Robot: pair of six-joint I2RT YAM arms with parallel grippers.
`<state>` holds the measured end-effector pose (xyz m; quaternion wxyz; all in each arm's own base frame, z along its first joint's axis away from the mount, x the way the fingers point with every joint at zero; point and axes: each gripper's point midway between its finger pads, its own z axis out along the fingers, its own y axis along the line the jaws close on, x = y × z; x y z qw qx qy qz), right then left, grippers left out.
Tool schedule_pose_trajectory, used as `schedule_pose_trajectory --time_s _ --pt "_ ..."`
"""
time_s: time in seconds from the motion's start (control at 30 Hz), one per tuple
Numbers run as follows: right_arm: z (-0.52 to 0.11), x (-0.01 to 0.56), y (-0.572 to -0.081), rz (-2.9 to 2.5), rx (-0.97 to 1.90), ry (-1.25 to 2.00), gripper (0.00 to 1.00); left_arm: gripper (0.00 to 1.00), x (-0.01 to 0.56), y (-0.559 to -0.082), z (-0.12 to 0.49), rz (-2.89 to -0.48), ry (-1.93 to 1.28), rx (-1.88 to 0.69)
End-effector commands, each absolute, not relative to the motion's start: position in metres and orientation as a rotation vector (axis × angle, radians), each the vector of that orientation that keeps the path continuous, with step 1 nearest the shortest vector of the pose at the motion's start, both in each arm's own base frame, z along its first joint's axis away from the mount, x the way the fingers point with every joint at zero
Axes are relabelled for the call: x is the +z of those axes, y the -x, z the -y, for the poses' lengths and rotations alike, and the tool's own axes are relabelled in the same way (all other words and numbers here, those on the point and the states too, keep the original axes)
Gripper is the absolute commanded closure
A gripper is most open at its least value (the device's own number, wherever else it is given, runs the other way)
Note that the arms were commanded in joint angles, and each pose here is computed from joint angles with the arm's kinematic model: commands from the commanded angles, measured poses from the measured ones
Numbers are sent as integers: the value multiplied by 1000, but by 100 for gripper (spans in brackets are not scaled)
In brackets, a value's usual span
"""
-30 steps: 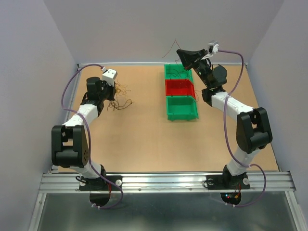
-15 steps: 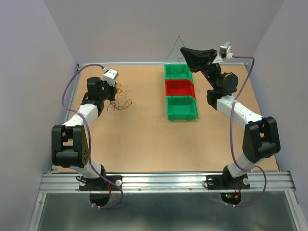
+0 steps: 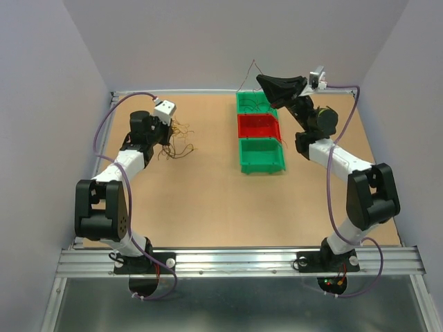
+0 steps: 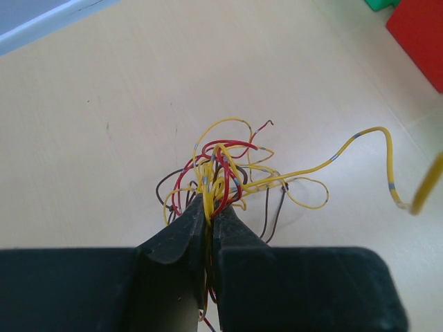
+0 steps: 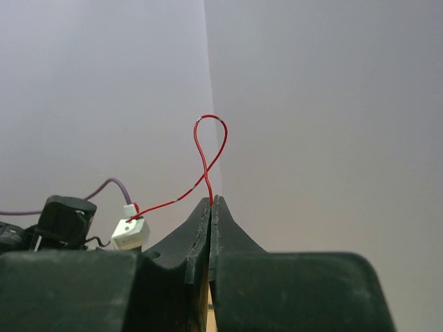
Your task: Untangle the cables
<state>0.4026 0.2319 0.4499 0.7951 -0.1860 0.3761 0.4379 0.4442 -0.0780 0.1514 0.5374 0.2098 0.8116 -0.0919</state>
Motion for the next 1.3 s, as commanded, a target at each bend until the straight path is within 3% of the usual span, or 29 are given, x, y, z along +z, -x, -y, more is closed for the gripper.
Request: schedule_pose_trajectory --time_s 0.0,0.27,0.6,1.07,1.27 --pt "-229 478 -399 -651 930 458 99 86 177 -441 78 -1856 -510 -191" --pt "-220 470 -418 -691 1066 486 99 86 181 -440 77 -1844 -507 -186" --pt "-145 461 -436 -779 1057 382 99 86 186 -438 77 -1830 -505 -181" --pt "-69 482 -369 -564 917 187 100 86 192 -435 79 -1816 -506 -186" --pt "-77 524 -379 -559 1031 232 99 85 201 -431 82 -1787 -511 -195"
